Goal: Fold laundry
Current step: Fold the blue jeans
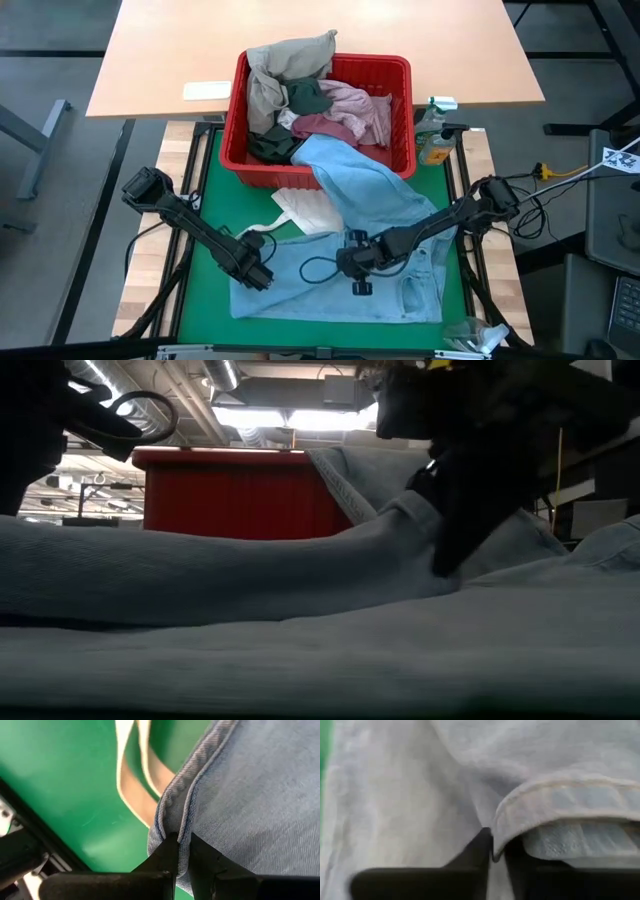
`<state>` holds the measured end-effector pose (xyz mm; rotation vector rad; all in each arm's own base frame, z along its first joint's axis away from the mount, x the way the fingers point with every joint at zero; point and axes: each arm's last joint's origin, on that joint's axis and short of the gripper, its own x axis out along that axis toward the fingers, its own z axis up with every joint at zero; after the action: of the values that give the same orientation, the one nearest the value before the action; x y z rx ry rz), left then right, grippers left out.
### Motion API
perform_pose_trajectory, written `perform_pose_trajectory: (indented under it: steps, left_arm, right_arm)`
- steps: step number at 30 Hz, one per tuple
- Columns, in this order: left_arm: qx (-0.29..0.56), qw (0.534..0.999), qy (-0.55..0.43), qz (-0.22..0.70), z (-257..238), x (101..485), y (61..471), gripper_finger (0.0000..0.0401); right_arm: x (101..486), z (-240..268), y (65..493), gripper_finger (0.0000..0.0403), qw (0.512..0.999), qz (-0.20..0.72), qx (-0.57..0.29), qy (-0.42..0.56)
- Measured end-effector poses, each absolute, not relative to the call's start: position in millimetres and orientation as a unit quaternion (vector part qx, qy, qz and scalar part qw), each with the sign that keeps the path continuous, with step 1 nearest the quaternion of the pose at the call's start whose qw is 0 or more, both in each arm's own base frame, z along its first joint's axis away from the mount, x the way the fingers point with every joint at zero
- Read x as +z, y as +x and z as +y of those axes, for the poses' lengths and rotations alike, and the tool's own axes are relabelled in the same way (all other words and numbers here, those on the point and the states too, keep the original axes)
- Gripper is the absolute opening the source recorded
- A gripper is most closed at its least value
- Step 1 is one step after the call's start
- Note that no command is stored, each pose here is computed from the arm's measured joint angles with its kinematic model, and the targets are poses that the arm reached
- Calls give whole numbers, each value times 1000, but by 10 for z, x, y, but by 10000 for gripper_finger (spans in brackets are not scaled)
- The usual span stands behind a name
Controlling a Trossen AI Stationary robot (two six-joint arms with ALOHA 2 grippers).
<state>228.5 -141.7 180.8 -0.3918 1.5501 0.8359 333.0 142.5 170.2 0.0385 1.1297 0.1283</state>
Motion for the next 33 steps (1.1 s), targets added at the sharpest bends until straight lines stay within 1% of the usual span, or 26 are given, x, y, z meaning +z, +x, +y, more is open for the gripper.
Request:
perform_pose_trajectory:
  steps: [1, 2, 3, 6, 8, 10, 14, 18, 22, 26, 28, 31, 33]
  left_arm:
    - [372, 616, -172, 673, -1412, 1810, 2277, 30]
    - [379, 612, -172, 672, -1406, 1814, 2268, 30]
    - [386, 609, -174, 671, -1402, 1816, 2261, 30]
    - [392, 605, -172, 671, -1396, 1820, 2252, 30]
    - [392, 605, -172, 671, -1396, 1820, 2251, 30]
    - [392, 605, -173, 671, -1396, 1820, 2251, 30]
    - [392, 605, -173, 672, -1396, 1820, 2251, 30]
    - [392, 605, -173, 672, -1396, 1820, 2251, 30]
    - [392, 605, -173, 672, -1396, 1819, 2252, 30]
    - [391, 605, -174, 671, -1398, 1818, 2254, 30]
    - [390, 605, -174, 671, -1398, 1818, 2254, 30]
    - [390, 605, -174, 672, -1399, 1818, 2255, 30]
    - [388, 606, -173, 673, -1399, 1818, 2255, 30]
  right_arm:
    - [1705, 1434, 3333, 23, 842, 535, 70, 24]
    - [1707, 1442, 3334, 12, 840, 535, 79, 30]
    - [1710, 1448, 3334, 10, 838, 538, 89, 36]
    - [1761, 1426, 3368, 27, 827, 547, 114, 64]
    - [1815, 1394, 3413, 32, 822, 547, 127, 91]
    - [1887, 1368, 3466, 27, 817, 545, 148, 116]
    - [2088, 1337, 3566, 7, 797, 538, 215, 169]
    - [2299, 1372, 3618, 15, 772, 537, 263, 214]
    - [2407, 1426, 3610, 22, 757, 542, 288, 224]
    - [2372, 1465, 3555, 15, 758, 562, 258, 207]
    - [2349, 1451, 3535, 14, 764, 572, 228, 192]
    - [2325, 1443, 3513, 15, 773, 579, 194, 173]
    - [2322, 1439, 3511, 21, 773, 581, 189, 171]
